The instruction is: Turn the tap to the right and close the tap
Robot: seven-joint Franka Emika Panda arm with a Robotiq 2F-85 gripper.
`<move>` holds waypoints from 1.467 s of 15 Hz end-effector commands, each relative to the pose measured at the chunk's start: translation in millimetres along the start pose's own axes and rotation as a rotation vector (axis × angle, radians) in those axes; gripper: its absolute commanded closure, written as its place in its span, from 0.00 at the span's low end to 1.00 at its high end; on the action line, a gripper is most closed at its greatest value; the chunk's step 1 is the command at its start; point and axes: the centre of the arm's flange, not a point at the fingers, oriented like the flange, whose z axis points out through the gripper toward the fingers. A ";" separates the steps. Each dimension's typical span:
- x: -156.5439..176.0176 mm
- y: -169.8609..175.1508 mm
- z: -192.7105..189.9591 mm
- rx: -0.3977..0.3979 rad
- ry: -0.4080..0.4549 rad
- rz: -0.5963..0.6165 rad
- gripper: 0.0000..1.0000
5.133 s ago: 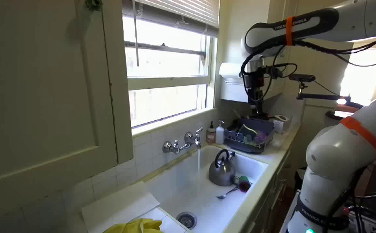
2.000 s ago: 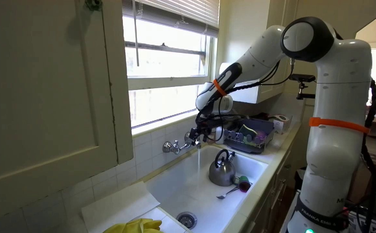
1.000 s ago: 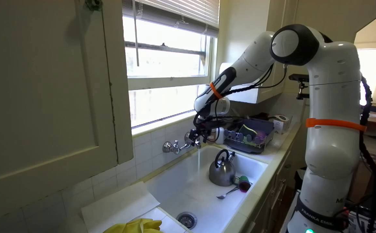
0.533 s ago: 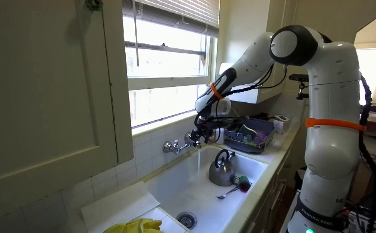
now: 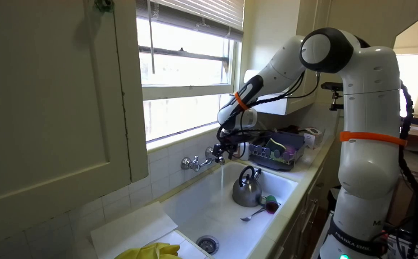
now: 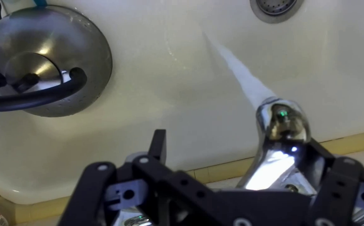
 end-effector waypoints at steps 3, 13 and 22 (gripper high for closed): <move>-11.0 19.2 -1.1 -0.018 -0.035 -0.003 0.00; -20.9 30.4 -2.2 -0.021 -0.041 0.007 0.00; -26.5 40.9 -5.2 -0.026 -0.040 0.022 0.00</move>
